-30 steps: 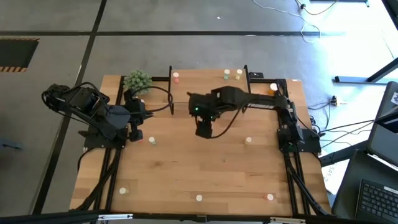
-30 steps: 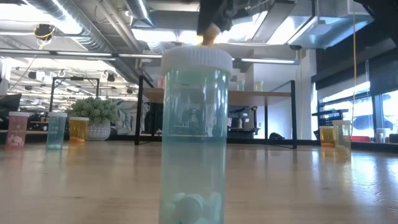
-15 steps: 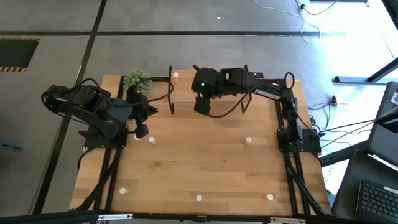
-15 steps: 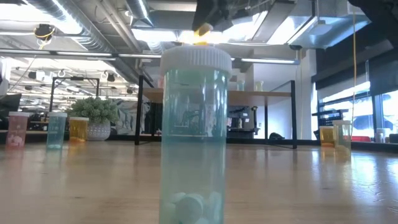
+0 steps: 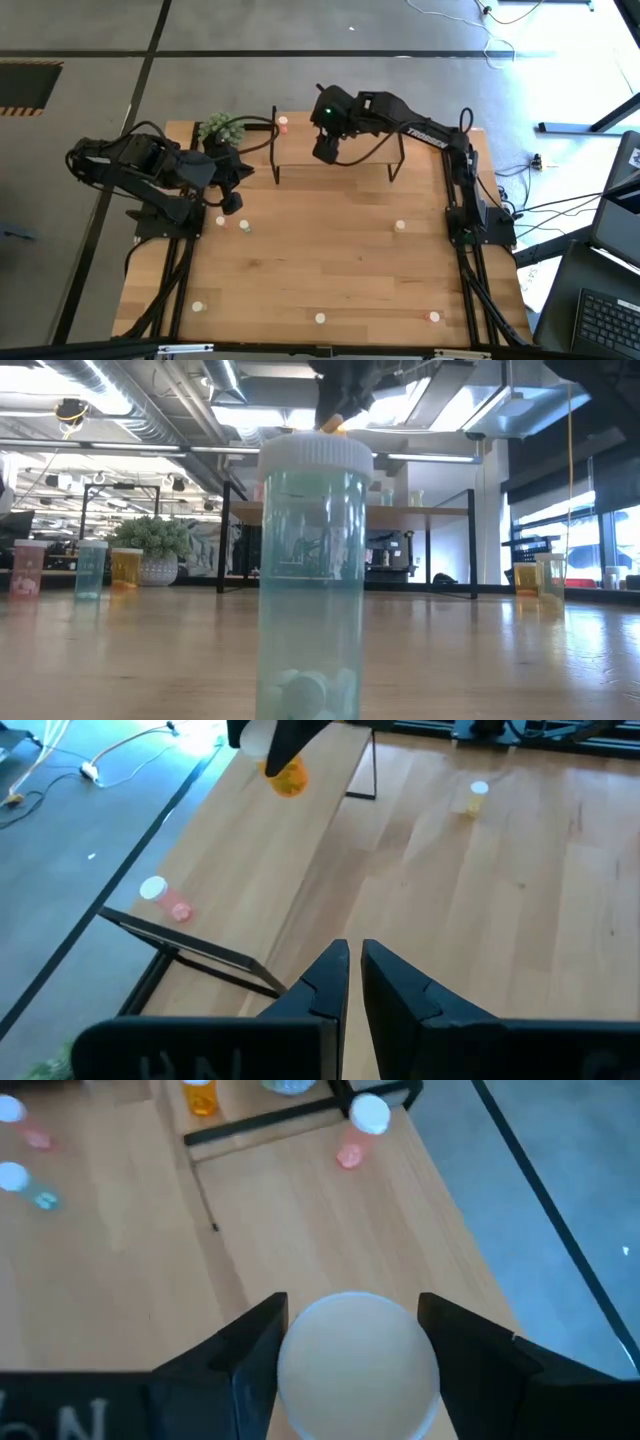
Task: Pick and place medicine bottles onto shelf by color
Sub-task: Put the center orange medicine bottle on the shelf
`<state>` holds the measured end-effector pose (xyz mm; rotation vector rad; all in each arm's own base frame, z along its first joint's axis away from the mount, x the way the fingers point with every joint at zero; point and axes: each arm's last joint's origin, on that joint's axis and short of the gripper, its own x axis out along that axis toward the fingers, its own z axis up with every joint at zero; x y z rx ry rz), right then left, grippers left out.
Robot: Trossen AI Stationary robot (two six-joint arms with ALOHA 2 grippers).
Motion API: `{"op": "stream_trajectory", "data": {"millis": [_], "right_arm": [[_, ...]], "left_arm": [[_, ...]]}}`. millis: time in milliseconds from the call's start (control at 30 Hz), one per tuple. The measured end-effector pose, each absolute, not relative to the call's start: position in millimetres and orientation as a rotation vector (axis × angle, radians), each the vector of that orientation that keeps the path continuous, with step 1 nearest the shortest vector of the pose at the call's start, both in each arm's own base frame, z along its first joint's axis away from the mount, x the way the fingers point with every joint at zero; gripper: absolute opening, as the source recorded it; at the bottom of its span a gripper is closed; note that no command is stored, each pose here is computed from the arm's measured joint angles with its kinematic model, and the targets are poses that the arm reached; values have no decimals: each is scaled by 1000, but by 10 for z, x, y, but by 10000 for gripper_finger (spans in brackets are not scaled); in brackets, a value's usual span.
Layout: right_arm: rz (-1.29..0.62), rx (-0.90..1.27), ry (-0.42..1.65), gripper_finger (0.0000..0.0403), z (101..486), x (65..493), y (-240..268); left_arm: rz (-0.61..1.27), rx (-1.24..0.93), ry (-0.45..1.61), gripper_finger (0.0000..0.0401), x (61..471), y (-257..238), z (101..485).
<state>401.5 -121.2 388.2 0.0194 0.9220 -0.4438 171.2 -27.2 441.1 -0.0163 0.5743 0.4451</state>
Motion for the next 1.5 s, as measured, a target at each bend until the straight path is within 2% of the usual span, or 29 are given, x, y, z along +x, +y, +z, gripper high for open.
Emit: {"op": "stream_trajectory", "data": {"millis": [200,433,600,700,900,1100,1367,1500], "right_arm": [[-438,-28,921,207,3708,4179,-1333],[-480,-22,916,224,3553,4269,-1548],[-493,-13,923,210,3446,4315,-1663],[-505,-8,923,207,3405,4327,-1727],[-528,9,928,226,3379,4301,-1826],[-557,35,924,210,3379,4259,-1923],[-560,39,945,225,3254,4309,-1987],[-562,37,935,215,3235,4331,-2002]], "left_arm": [[457,-20,575,27,1716,-251,4410],[466,-22,575,28,1718,-235,4410],[460,-24,576,27,1718,-237,4410],[459,-25,577,27,1718,-238,4410],[458,-25,577,27,1718,-238,4410],[458,-25,577,27,1718,-238,4409],[458,-25,578,28,1719,-238,4409],[458,-25,577,28,1720,-238,4409]]}}
